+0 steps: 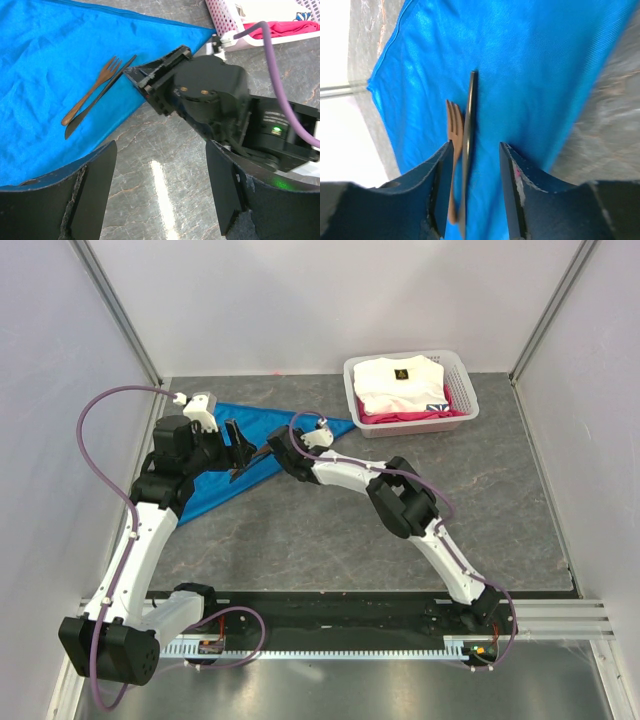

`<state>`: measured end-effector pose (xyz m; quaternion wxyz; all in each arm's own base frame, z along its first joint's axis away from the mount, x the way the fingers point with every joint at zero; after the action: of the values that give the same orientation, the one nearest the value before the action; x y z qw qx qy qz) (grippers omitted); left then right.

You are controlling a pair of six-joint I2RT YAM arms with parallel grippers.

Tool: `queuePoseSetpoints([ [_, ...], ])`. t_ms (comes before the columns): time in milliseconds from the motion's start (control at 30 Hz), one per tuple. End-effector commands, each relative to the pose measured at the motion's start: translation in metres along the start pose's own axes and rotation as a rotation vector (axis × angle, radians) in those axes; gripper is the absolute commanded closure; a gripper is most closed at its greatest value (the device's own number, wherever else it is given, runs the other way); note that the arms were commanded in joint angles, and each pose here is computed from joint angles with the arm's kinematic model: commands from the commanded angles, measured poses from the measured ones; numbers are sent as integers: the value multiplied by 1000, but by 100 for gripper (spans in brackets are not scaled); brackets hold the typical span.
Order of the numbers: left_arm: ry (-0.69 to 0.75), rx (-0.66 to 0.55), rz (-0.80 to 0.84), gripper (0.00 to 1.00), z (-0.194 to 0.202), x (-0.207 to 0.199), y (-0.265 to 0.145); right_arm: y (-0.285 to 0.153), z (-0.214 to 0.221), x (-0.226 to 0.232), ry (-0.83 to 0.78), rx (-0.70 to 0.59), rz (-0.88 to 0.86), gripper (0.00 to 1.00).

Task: Fold the napkin, place the utensils inside, and roll it up
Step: Place the utensil onto the napkin

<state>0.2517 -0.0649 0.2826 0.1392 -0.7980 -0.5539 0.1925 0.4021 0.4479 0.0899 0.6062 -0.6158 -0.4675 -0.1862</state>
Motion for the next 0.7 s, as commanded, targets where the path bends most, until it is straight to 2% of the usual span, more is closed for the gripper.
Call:
queuePoseSetpoints([
  [0,18,-45,27,21,-7,-3,-1,-44,-44,48,-41,-59,-135,49],
  [67,17,-48,29,21,-8,-3,-1,-44,-65,36,-95,-94,-111,48],
  [133,17,-48,32,21,-8,-4,-1,-58,-86,43,-118,-139,-125,46],
  [167,16,-43,35,21,-7,-4,0,-55,-99,28,-152,-166,-87,46],
  [333,9,-30,47,21,-5,-4,3,-61,-151,15,-121,-242,-57,46],
  [467,7,-24,49,21,-4,-4,5,-48,-164,1,-124,-229,-27,50],
  [667,3,-12,52,21,-2,-3,9,-24,-155,-4,-114,-158,-43,57],
])
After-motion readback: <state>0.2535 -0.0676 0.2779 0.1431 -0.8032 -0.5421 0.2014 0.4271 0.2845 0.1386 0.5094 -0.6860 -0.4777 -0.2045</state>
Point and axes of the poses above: each gripper's point midway between its finger pads, its own y axis out along the fingers, its own x axis along the line the jaws close on, z = x × y, the point moved 8 cm from there along -y, back along the fingers, and after that the axes turned 11 degrees about y, right-handed, at the moved point
